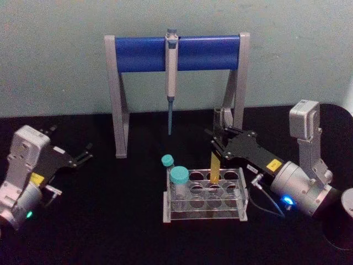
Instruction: Pick up the test tube from the test tube rack, shake it, then place it back into the test tube rack.
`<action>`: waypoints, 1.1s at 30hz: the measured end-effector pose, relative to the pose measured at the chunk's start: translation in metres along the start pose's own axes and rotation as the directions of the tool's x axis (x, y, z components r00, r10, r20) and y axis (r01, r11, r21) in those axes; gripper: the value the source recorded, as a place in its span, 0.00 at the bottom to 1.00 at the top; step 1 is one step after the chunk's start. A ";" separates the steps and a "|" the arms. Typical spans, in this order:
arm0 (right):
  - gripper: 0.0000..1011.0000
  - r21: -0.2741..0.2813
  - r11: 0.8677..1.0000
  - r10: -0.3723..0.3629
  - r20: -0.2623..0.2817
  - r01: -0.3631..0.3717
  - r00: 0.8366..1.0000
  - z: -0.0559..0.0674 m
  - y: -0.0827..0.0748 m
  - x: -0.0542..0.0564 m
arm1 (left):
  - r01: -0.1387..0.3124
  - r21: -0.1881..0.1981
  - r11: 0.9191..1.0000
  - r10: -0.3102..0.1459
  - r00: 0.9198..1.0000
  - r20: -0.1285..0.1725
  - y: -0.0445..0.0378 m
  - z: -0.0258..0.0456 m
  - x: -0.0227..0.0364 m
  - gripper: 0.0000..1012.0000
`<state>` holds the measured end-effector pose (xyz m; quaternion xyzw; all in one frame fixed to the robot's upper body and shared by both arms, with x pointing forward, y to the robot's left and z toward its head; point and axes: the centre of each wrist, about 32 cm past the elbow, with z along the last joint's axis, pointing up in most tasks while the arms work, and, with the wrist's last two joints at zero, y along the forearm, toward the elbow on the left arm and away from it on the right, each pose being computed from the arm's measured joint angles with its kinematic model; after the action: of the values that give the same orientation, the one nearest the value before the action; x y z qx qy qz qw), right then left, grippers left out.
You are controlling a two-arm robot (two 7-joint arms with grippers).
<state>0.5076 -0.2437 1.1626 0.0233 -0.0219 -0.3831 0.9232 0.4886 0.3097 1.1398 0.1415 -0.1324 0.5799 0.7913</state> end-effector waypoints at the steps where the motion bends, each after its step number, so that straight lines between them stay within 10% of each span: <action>1: 0.23 -0.001 1.000 0.000 -0.002 0.000 1.000 -0.001 0.000 0.000 | 0.000 0.000 1.000 0.000 1.000 0.000 0.0000 0.0000 0.0000 1.00; 33: 0.23 -0.065 0.998 -0.016 -0.054 0.013 0.998 -0.024 -0.002 -0.005 | 0.000 0.000 1.000 0.000 1.000 0.000 0.0000 0.0000 0.0000 1.00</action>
<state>0.5046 -0.2409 1.1381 0.0039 0.0159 -0.3896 0.9208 0.4886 0.3097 1.1398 0.1415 -0.1325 0.5799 0.7913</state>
